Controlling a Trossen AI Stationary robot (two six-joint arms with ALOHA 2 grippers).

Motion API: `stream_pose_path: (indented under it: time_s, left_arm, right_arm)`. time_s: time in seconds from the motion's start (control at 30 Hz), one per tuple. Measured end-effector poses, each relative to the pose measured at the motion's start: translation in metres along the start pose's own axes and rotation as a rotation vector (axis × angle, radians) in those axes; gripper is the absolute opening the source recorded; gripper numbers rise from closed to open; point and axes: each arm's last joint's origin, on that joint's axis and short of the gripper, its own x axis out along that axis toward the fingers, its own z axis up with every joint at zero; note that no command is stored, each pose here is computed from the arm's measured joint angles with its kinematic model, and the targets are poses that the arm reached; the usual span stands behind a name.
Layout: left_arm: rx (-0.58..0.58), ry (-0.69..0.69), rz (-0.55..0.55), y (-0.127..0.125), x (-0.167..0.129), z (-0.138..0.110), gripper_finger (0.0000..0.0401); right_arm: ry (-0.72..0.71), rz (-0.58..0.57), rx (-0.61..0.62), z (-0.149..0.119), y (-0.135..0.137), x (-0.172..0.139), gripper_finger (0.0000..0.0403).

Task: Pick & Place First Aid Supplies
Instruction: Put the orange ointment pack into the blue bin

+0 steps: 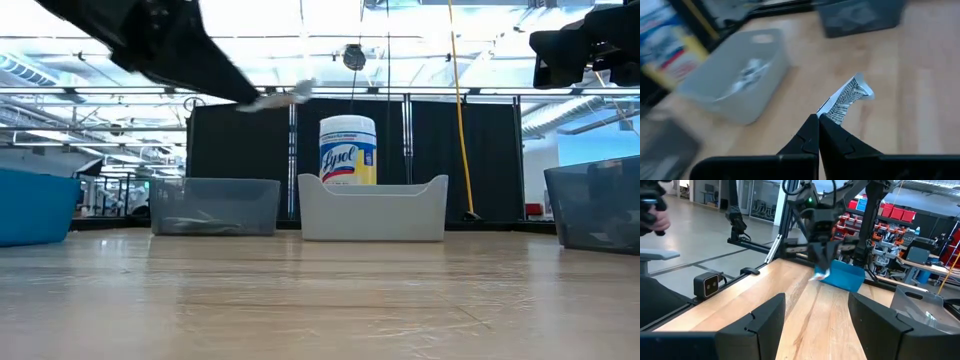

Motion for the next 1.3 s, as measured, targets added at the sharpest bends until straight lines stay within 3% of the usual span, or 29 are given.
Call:
stream_pose_path:
  time_s: [0.37,0.7,1.3]
  left_arm:
    - [-0.123,0.148,0.160,0.035,-0.052,-0.016,0.0002]
    - [-0.260,0.448,0.293,0.056,-0.080,-0.041,0.0002]
    - [-0.353,0.615,0.511,0.068,-0.132,-0.062,0.0001]
  right_arm:
    - [0.000,0.000,-0.001,0.000,0.000,0.000,0.0212]
    - [0.000,0.000,0.000,0.000,0.000,0.000,0.0212]
    - [0.001,-0.001,0.000,0.000,0.000,0.000,0.0212]
